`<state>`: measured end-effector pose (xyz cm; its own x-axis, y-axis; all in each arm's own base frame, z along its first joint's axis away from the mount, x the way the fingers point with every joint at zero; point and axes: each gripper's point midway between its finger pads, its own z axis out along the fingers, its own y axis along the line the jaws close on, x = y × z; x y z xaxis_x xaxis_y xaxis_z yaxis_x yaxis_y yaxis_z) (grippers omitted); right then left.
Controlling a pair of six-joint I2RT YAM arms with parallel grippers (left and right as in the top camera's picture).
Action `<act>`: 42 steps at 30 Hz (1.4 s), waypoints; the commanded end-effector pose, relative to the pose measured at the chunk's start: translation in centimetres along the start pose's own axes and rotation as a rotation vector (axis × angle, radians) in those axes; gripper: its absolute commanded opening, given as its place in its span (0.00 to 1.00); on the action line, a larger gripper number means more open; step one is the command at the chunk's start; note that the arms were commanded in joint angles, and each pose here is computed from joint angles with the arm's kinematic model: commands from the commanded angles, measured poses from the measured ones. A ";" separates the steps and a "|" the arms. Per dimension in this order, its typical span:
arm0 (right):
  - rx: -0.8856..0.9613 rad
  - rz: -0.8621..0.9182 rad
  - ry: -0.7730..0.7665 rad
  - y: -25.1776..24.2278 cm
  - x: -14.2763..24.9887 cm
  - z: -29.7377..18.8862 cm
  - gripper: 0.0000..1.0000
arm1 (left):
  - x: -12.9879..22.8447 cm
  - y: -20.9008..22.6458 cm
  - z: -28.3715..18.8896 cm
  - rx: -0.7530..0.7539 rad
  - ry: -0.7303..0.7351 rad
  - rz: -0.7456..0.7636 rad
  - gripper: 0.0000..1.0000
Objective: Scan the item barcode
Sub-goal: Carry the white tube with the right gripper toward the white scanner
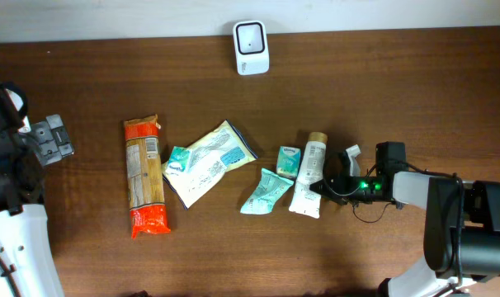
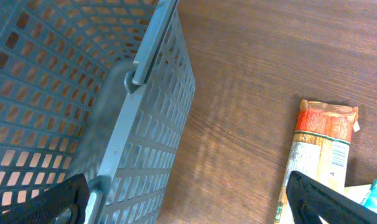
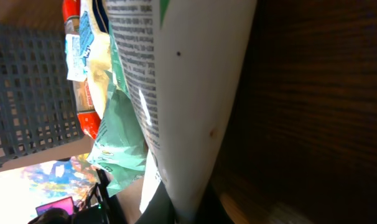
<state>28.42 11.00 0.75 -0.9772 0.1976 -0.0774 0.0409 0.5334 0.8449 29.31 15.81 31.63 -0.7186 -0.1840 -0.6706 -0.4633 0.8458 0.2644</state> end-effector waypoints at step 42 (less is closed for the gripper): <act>1.122 -1.135 -0.556 26.1 -27.6 -3.1 0.04 | 0.0 0.3 -0.2 -0.009 0.001 0.013 0.99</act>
<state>52.95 18.60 25.27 -0.4880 -0.4636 -0.7395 -0.3860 0.8745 -0.2935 29.18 15.75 31.47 -0.7246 -0.1861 -0.6636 -0.4608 0.8469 0.2656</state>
